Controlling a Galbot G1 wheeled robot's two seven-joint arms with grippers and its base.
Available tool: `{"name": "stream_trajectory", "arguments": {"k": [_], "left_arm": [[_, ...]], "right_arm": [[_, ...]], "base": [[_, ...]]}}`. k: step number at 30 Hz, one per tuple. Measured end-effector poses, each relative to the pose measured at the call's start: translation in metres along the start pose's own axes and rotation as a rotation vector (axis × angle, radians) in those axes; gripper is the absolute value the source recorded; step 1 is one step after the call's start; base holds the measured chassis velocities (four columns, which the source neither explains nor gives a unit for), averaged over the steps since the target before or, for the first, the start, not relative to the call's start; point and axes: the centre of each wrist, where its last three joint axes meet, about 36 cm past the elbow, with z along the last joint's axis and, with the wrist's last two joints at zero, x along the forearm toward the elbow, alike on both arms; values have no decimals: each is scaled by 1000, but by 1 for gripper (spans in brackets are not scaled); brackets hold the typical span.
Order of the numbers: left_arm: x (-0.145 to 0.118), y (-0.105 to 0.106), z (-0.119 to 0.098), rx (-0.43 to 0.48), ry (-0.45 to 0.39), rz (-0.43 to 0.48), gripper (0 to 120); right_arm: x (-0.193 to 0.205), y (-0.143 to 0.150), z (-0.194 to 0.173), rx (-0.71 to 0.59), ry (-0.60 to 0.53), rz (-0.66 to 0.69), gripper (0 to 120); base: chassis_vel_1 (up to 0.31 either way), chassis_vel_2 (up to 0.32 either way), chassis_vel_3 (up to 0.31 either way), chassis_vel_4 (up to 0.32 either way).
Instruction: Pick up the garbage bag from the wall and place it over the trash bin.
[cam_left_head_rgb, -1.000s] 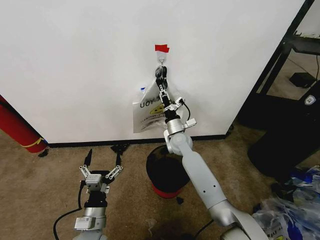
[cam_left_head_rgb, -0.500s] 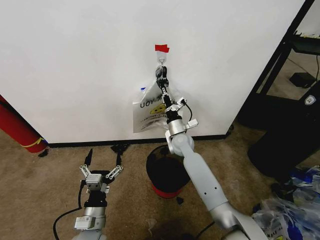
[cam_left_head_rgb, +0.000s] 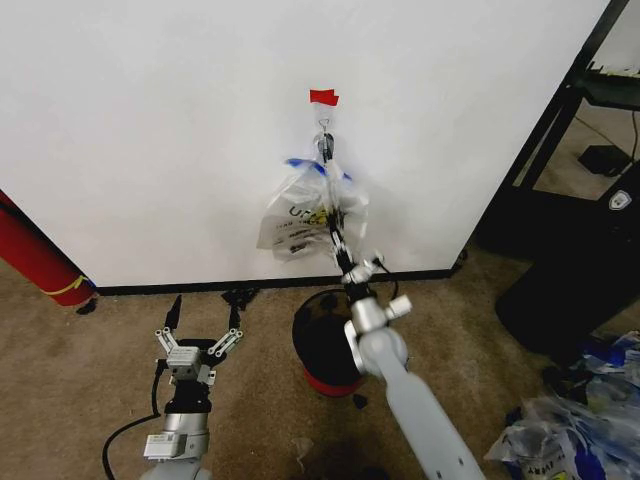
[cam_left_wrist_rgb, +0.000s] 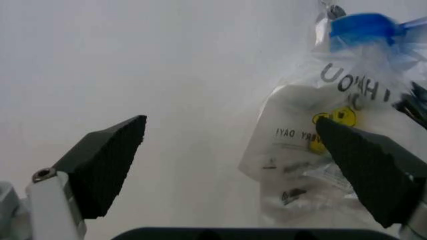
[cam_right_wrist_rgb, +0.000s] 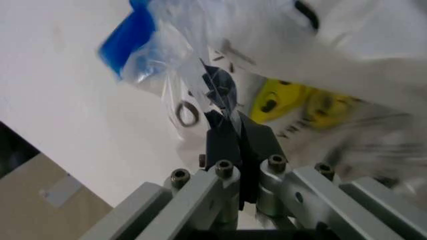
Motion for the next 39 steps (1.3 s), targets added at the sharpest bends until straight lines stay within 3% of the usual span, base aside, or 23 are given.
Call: {"name": "stream_trajectory", "arguments": {"k": [7, 18, 33, 39], "left_arm": [[0, -3, -6, 2, -14, 8, 100], [-1, -5, -9, 7, -27, 20, 100], [-5, 1, -4, 28, -41, 24, 100], [-8, -4, 1, 45, -42, 46, 100]], "right_arm": [[79, -4, -4, 87, 49, 24, 0], [153, -12, 6, 148, 106, 91, 0], [196, -10, 10, 193, 148, 123, 0], [175, -13, 0, 221, 105, 72, 0]], "base": [[0, 0, 0, 0], [0, 0, 0, 0], [0, 0, 0, 0], [0, 0, 0, 0]]}}
